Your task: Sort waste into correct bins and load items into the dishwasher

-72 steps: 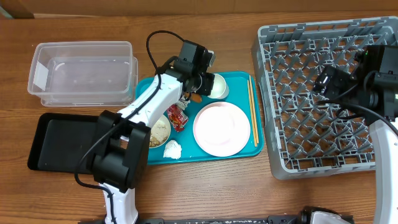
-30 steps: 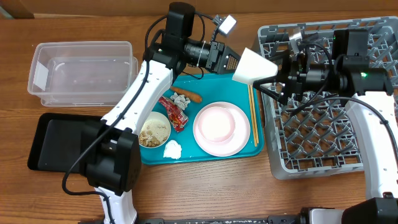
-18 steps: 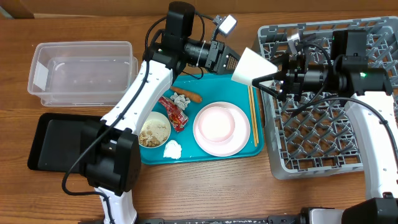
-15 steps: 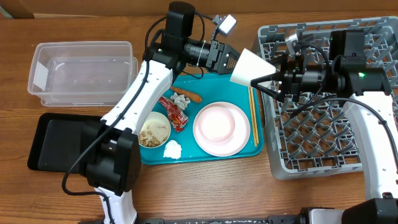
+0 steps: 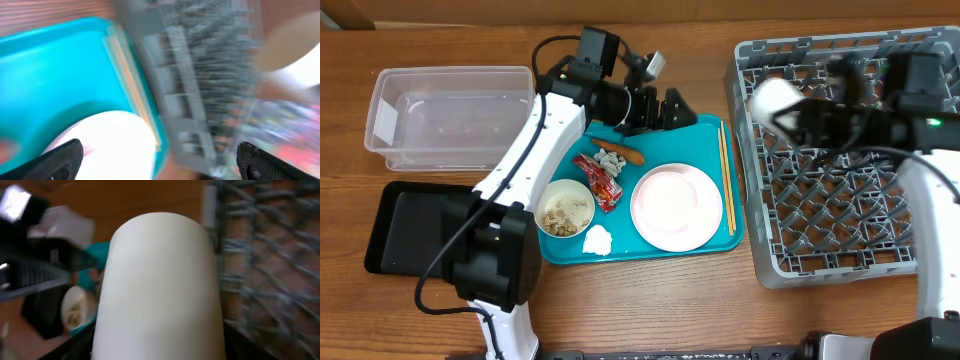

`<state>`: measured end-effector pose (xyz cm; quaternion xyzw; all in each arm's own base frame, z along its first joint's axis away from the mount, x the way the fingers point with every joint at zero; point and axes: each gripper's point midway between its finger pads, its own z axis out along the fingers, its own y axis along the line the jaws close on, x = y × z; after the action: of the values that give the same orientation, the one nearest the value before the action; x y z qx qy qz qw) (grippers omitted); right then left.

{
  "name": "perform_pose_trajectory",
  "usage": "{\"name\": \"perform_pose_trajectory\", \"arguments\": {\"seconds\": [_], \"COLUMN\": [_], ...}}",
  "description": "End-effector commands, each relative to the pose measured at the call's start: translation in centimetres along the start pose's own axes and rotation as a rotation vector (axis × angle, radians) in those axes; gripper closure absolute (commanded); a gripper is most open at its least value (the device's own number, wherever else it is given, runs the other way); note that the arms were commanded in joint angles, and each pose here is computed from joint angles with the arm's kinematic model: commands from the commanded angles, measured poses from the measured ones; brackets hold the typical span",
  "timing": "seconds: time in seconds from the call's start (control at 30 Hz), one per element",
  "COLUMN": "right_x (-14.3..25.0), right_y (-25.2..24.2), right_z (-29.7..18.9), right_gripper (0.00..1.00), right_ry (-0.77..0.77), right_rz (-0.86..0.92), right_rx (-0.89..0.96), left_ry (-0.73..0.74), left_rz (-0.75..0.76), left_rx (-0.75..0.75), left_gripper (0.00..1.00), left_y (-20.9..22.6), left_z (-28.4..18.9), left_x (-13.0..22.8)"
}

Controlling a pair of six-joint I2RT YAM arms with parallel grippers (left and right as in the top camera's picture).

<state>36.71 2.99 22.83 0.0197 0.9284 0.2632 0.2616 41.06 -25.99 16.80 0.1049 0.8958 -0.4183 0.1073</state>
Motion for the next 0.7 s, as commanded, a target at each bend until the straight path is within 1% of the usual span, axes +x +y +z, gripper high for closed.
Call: {"name": "perform_pose_trajectory", "arguments": {"seconds": [0.0,0.1,0.27,0.33,0.43,0.53,0.67], "right_x": [-2.1,-1.4,1.5,2.5,3.7,5.2,6.9], "right_y": [-5.2,-8.8,-14.9,-16.9,-19.4,-21.4,-23.6], "right_z": [-5.9,-9.6,-14.4,-15.4,-15.9,-15.4,-14.2], "right_gripper": [0.49,0.48,0.48,0.48,0.48,0.45,0.44], "right_ry": [-0.136,-0.168,-0.216,-0.222,-0.207,-0.150,-0.070], "right_rz": [0.213,0.369,0.652,0.741,0.823,0.899,0.973], "right_rx": [0.279,0.406,0.590,0.629,0.655,0.664,0.666], "left_ry": [-0.149,-0.223,-0.370,-0.408,-0.443,-0.440,-0.406], "left_rz": [0.068,0.044,0.053,0.062,0.078,0.076,0.060], "left_rx": [-0.321,-0.482,-0.687,-0.717,-0.715,-0.715,-0.723], "left_gripper": [0.00,0.00,0.00,0.00,0.00,0.00,0.00], "left_y": [4.1,5.5,5.1,4.4,3.2,3.1,3.5], "left_z": [-5.5,-9.8,-16.9,-18.5,-19.7,-19.8,-19.5], "left_x": [-2.3,-2.6,-2.7,-2.5,-2.4,-2.2,-1.5]}}
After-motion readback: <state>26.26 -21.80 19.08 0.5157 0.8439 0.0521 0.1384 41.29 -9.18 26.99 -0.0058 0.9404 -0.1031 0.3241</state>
